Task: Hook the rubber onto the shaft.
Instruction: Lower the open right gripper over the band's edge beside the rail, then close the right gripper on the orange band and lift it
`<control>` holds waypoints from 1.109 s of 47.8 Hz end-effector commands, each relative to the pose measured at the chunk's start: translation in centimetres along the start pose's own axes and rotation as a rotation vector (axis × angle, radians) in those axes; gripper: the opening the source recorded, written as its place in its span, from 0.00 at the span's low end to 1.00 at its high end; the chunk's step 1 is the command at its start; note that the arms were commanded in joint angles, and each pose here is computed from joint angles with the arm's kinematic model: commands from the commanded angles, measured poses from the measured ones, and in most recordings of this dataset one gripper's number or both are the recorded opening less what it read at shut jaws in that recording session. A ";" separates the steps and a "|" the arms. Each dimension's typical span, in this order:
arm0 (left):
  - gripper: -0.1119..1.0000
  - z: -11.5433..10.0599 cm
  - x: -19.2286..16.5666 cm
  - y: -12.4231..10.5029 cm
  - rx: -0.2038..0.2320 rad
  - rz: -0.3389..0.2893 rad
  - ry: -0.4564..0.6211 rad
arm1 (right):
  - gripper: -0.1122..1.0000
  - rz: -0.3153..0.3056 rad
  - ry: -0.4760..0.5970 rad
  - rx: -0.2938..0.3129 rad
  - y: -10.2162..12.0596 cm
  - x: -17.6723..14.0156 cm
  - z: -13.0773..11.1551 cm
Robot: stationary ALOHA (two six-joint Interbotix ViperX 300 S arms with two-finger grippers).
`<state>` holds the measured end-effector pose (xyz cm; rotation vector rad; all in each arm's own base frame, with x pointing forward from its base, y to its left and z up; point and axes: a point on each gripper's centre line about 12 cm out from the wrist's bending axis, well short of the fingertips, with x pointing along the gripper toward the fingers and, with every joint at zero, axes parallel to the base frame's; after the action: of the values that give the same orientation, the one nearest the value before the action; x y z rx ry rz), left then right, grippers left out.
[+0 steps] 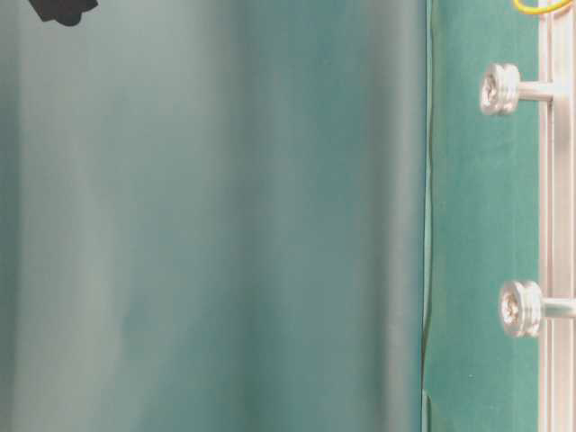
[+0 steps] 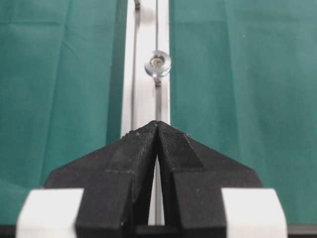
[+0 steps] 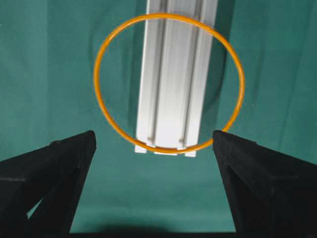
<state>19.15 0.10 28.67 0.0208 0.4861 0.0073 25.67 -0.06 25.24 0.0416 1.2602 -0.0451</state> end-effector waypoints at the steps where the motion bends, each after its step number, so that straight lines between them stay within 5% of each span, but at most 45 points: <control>1: 0.10 1.3 -0.3 0.0 -0.002 0.001 -0.031 | 0.98 0.013 -0.015 0.011 0.1 -0.1 0.2; 53: 0.10 1.3 -0.3 0.0 -0.013 0.001 -0.031 | 0.97 0.110 -0.006 0.002 3.4 7.9 -0.7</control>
<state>19.15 0.09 28.67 0.0042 0.4860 0.0106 27.33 3.10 17.38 0.1101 1.2695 0.0409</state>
